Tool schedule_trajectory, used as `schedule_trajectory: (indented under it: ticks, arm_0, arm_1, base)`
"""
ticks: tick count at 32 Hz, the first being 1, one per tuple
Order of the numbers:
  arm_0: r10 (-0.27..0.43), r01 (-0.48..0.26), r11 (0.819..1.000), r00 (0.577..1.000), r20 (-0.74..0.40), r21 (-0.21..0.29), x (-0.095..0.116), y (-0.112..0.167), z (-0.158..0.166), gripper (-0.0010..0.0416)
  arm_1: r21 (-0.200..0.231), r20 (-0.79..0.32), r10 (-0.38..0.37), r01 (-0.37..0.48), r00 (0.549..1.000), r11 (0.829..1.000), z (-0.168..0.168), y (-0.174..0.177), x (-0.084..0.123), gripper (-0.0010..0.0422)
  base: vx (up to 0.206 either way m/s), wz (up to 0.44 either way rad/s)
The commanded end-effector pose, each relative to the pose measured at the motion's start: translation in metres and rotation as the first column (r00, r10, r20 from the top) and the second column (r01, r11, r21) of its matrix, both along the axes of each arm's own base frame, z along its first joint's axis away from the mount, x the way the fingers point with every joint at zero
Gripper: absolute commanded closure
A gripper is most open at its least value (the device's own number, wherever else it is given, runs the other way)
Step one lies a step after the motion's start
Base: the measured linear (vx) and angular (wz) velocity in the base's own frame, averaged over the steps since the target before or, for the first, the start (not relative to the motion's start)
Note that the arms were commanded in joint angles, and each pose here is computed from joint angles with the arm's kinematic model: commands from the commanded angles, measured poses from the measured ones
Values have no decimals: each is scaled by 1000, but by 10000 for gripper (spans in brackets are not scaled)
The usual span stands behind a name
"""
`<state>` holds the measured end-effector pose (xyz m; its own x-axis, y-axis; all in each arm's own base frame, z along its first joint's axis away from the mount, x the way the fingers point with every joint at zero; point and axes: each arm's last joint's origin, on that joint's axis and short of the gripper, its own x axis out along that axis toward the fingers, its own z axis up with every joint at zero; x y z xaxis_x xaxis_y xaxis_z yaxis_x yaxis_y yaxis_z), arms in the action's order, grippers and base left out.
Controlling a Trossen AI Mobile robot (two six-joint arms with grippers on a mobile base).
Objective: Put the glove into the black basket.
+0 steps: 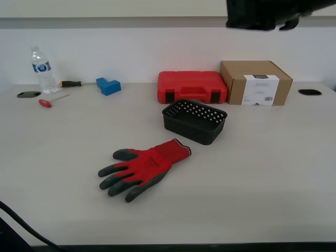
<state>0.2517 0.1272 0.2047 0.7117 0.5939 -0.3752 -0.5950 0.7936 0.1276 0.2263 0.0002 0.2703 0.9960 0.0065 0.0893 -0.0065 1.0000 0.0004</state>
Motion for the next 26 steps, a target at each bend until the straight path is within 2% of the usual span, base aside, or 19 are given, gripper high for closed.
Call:
schedule_trajectory:
  ticks: [1,4,7,9,12,14,15,18,19,23,26]
  arm_0:
    - [45,-46,999,998,-45,-22,4,16,-19,405]
    - [110,-111,992,994,-15,-63,7,32,-32,405]
    - [155,-156,986,988,-15,-66,13,51,-33,405]
    - [166,-167,984,986,-14,-58,18,59,-30,405]
    - [168,-168,986,986,-13,8,32,77,-18,405]
    - [179,-179,984,983,-32,-2,40,87,-17,405]
    - [180,-181,983,982,-55,-12,44,91,-18,405]
    - [179,-210,972,953,-245,-109,63,111,-42,405]
    - [175,-216,969,945,-276,-123,66,114,-48,405]
    - [197,-291,942,883,-427,-166,77,129,-94,405]
    - [228,-344,927,834,-503,-149,79,135,-116,405]
  arm_1:
    - [0,3,1,-1,1000,1000,0,0,0,412]
    - [0,3,1,-1,1000,1000,0,0,0,412]
    - [0,3,1,-1,1000,1000,0,0,0,412]
    - [0,3,1,-1,1000,1000,0,0,0,412]
    - [0,3,1,-1,1000,1000,0,0,0,412]
    - [0,3,1,-1,1000,1000,0,0,0,412]
    - [0,3,1,-1,1000,1000,0,0,0,412]
    - [0,3,1,-1,1000,1000,0,0,0,412]
    - [0,3,1,-1,1000,1000,0,0,0,412]
    - [0,3,1,-1,1000,1000,0,0,0,412]
    - [0,0,0,0,1000,1000,0,0,0,412]
  base:
    - [0,0]
    - [0,0]
    - [0,0]
    - [0,0]
    - [0,0]
    - [0,0]
    - [0,0]
    - [0,0]
    - [0,0]
    - [0,0]
    - [0,0]
